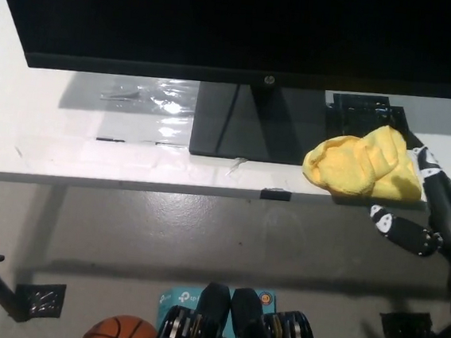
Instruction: The robot uses its right hand to pick up the cloth kept in the middle of the desk and use it to wipe the monitor in the middle of the desk by swiping its screen twice
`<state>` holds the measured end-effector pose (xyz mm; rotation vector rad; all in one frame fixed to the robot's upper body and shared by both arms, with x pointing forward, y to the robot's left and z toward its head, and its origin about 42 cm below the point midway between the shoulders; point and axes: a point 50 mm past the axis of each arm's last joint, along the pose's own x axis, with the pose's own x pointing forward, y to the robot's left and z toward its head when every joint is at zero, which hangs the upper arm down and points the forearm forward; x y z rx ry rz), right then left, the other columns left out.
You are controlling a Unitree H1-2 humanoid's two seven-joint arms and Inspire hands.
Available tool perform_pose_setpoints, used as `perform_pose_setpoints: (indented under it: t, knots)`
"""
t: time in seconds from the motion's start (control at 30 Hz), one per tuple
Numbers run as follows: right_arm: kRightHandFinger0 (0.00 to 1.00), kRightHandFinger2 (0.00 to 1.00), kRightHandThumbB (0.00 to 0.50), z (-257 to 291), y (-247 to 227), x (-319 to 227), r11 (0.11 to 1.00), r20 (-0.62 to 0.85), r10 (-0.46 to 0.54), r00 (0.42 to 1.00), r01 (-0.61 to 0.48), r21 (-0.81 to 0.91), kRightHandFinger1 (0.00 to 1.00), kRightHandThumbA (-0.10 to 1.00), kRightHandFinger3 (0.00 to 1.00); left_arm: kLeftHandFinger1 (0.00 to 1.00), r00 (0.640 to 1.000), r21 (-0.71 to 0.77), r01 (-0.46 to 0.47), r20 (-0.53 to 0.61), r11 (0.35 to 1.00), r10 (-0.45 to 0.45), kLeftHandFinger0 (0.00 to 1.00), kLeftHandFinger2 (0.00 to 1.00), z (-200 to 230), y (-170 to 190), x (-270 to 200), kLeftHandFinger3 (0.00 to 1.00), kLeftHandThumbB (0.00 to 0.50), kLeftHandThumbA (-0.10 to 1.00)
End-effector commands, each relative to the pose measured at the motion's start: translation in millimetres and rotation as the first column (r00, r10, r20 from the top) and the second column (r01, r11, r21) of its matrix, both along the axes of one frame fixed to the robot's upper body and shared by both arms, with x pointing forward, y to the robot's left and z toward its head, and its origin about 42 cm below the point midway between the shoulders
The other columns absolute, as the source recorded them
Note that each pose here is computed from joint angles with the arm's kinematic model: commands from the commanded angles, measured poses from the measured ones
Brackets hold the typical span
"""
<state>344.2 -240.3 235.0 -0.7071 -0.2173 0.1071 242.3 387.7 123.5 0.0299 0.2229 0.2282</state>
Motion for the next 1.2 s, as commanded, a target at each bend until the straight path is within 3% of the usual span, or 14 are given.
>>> perform_pose_setpoints:
  t: [0.0,0.27,0.5,0.63,0.77,0.87,0.93,1.0,1.03,1.07,1.1,1.17]
  knots:
    - [1.00,1.00,0.391,11.6,-2.4,21.0,0.997,-0.067,-0.010,0.998,0.005,-0.078,1.00,0.71,1.00,0.40,0.999,0.019,0.014,0.036,1.000,-0.014,0.39,0.56,11.3,3.9,2.5,0.70,0.243,-0.10]
    - [1.00,1.00,0.391,9.9,-4.9,60.6,0.992,-0.112,-0.027,0.993,0.013,-0.122,1.00,0.75,1.00,0.40,0.999,0.027,0.015,0.038,1.000,-0.016,0.39,0.55,12.4,3.1,1.6,0.70,0.237,-0.10]
    - [1.00,1.00,0.351,19.3,-1.8,90.5,0.988,-0.110,-0.048,0.993,0.031,-0.152,1.00,0.70,1.00,0.37,0.999,0.018,0.015,0.041,1.000,-0.016,0.38,0.53,12.7,2.6,1.3,0.68,0.229,-0.10]
    - [1.00,1.00,0.358,12.9,1.7,96.6,0.988,-0.118,-0.042,0.992,0.024,-0.155,1.00,0.71,1.00,0.37,0.999,0.029,0.017,0.036,0.999,-0.018,0.38,0.54,13.1,4.4,0.6,0.68,0.242,-0.10]
    - [1.00,1.00,0.336,7.7,5.9,104.9,0.987,-0.156,-0.025,0.987,0.000,-0.158,1.00,0.70,1.00,0.35,0.999,0.025,0.017,0.044,1.000,-0.018,0.35,0.52,13.8,3.7,3.1,0.67,0.237,-0.10]
    - [1.00,1.00,0.277,-0.9,10.8,105.7,0.981,-0.206,-0.005,0.979,-0.035,-0.191,1.00,0.69,1.00,0.37,0.999,0.031,0.018,0.040,0.999,-0.019,0.37,0.53,14.4,3.0,3.0,0.67,0.233,-0.10]
    - [1.00,1.00,0.280,-4.3,12.4,105.8,0.977,-0.217,-0.002,0.976,-0.045,-0.208,1.00,0.69,1.00,0.37,0.999,0.027,0.016,0.039,1.000,-0.017,0.37,0.53,14.0,3.3,3.7,0.67,0.231,-0.10]
    - [1.00,1.00,0.241,-8.7,16.6,106.1,0.956,-0.245,0.019,0.969,-0.089,-0.279,1.00,0.68,1.00,0.38,0.999,0.038,0.019,0.040,0.999,-0.020,0.38,0.54,16.1,4.0,4.1,0.69,0.231,-0.10]
    - [1.00,1.00,0.245,-8.7,16.6,106.2,0.956,-0.245,0.019,0.969,-0.090,-0.280,1.00,0.68,1.00,0.38,0.999,0.038,0.019,0.040,0.999,-0.020,0.38,0.54,16.1,4.0,4.1,0.69,0.232,-0.10]
    - [0.96,1.00,0.230,-12.1,17.0,105.3,0.947,-0.262,0.023,0.965,-0.105,-0.302,1.00,0.64,1.00,0.38,0.999,0.039,0.017,0.039,0.999,-0.019,0.38,0.54,16.4,3.7,4.0,0.69,0.221,-0.10]
    - [0.89,1.00,0.228,-15.2,17.1,104.3,0.935,-0.288,0.029,0.957,-0.127,-0.330,1.00,0.67,1.00,0.37,0.999,0.040,0.016,0.038,0.999,-0.018,0.37,0.54,16.2,3.7,4.3,0.70,0.216,-0.10]
    - [0.88,1.00,0.235,-15.2,19.1,105.1,0.917,-0.319,0.031,0.947,-0.154,-0.368,1.00,0.72,1.00,0.37,0.999,0.036,0.020,0.047,0.999,-0.021,0.37,0.54,17.6,5.4,5.1,0.69,0.202,-0.10]
